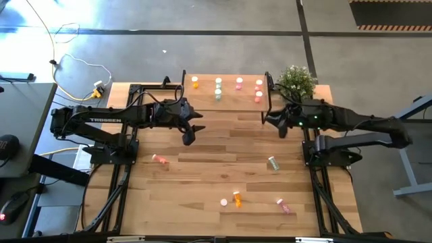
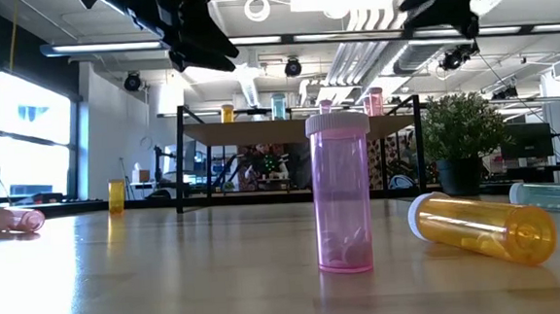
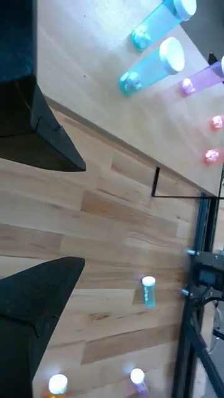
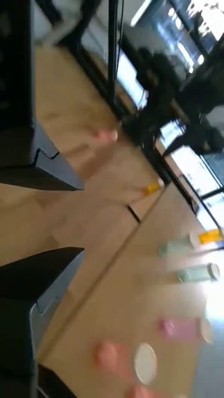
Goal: Pick and place medicine bottles onto shelf by color
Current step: Put the left purple pill bottle aligned with the other purple pill bottle
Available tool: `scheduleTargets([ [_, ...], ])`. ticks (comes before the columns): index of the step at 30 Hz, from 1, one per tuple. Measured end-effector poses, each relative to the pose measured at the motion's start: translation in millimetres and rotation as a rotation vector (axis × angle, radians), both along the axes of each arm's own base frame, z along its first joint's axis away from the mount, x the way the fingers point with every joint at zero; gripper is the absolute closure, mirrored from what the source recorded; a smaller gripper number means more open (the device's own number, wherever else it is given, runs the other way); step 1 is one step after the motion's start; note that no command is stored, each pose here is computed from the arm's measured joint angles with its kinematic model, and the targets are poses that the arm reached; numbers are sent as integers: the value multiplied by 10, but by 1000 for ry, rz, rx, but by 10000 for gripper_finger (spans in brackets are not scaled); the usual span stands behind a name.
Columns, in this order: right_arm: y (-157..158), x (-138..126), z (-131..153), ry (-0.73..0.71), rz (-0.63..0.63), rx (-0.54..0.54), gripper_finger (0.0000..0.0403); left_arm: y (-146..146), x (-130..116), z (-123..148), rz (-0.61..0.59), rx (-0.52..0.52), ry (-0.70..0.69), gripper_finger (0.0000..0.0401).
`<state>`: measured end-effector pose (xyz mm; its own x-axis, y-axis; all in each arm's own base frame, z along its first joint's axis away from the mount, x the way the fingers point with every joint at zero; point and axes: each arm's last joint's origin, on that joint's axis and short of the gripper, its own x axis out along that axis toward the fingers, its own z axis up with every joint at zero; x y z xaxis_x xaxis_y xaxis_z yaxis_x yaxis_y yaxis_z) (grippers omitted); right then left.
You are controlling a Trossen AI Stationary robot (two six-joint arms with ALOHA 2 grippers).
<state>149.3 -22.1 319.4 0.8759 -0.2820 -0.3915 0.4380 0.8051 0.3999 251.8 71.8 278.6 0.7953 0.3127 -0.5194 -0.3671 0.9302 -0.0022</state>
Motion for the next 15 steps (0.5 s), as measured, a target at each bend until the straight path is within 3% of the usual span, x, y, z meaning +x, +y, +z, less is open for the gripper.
scheduleTargets([
  [7, 233, -4, 141, 16, 70, 183, 253, -23, -6, -30, -35, -48, 19, 174],
  [15, 530, 296, -24, 108, 184, 239, 253, -176, -2, -81, -83, -87, 74, 174],
])
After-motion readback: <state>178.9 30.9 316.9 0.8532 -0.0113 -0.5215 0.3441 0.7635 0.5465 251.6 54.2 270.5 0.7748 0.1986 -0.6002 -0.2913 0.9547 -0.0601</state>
